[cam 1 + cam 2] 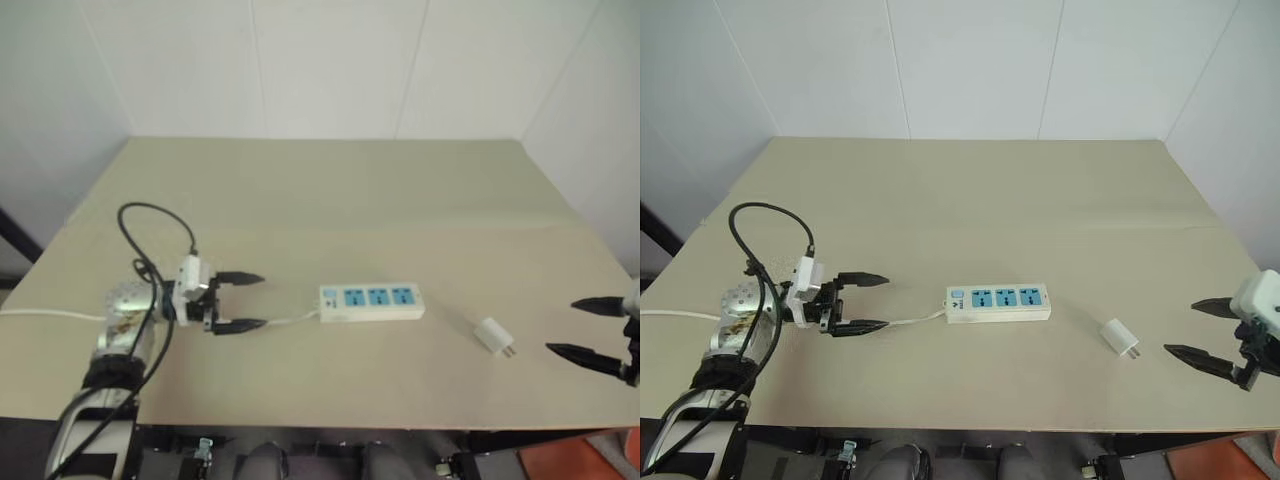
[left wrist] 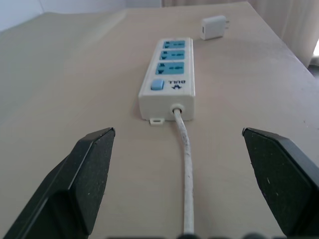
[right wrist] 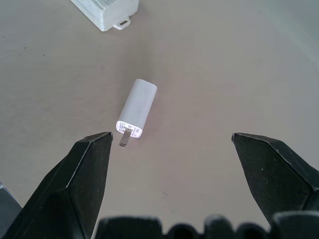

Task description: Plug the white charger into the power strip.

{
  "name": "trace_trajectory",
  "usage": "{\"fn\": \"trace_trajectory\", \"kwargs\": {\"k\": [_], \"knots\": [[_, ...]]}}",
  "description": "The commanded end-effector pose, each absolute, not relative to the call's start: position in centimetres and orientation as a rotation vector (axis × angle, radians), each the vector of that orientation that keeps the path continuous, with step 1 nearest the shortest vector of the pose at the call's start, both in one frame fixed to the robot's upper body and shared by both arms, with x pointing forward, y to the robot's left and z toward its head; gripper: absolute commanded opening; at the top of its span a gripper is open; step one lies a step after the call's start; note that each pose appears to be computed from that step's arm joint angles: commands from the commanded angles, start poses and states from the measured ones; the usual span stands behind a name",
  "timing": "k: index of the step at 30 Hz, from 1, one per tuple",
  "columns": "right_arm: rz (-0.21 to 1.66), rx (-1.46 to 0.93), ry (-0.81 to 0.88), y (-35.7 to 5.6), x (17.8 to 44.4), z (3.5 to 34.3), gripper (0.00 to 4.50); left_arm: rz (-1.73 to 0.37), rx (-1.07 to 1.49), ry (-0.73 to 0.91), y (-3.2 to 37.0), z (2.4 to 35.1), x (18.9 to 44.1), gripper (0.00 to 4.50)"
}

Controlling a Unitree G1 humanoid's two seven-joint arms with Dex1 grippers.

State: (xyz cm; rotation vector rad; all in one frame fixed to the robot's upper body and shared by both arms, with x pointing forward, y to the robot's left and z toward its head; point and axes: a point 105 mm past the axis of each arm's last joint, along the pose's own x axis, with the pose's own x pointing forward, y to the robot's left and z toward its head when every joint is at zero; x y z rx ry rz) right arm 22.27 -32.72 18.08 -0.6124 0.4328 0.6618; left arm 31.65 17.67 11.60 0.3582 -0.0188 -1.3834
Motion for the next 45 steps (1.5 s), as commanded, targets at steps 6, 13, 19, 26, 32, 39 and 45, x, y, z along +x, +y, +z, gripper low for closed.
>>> {"fn": "trace_trajectory", "kwargs": {"k": [6, 13, 19, 26, 32, 39, 45], "knots": [[0.795, -0.626, 0.393, -28.7, 22.0, 18.8, 4.50, -1.405, 0.394, 0.033, 15.5, 9.5, 32.7, 4.45], [0.887, -0.637, 0.357, -25.5, 21.9, 17.9, 4.50, -1.408, 0.369, 0.126, 14.3, 8.2, 33.8, 4.45], [0.880, -0.606, 0.264, -23.5, 22.9, 18.3, 4.50, -1.504, 0.410, 0.219, 14.6, 7.6, 33.2, 2.90], [0.871, -0.596, 0.258, -22.9, 23.4, 18.3, 4.50, -1.502, 0.480, 0.240, 15.0, 7.4, 33.3, 0.54], [0.859, -0.609, 0.264, -22.8, 23.8, 17.9, 4.50, -1.465, 0.386, 0.063, 13.8, 9.7, 32.9, 0.02], [0.846, -0.610, 0.266, -22.7, 24.2, 17.4, 4.50, -1.516, 0.323, 0.157, 12.5, 10.7, 28.5, 0.02], [0.841, -0.619, 0.264, -22.6, 24.4, 16.9, 4.50, -1.389, 0.352, 0.246, 11.9, 10.1, 27.6, 0.02]]}}
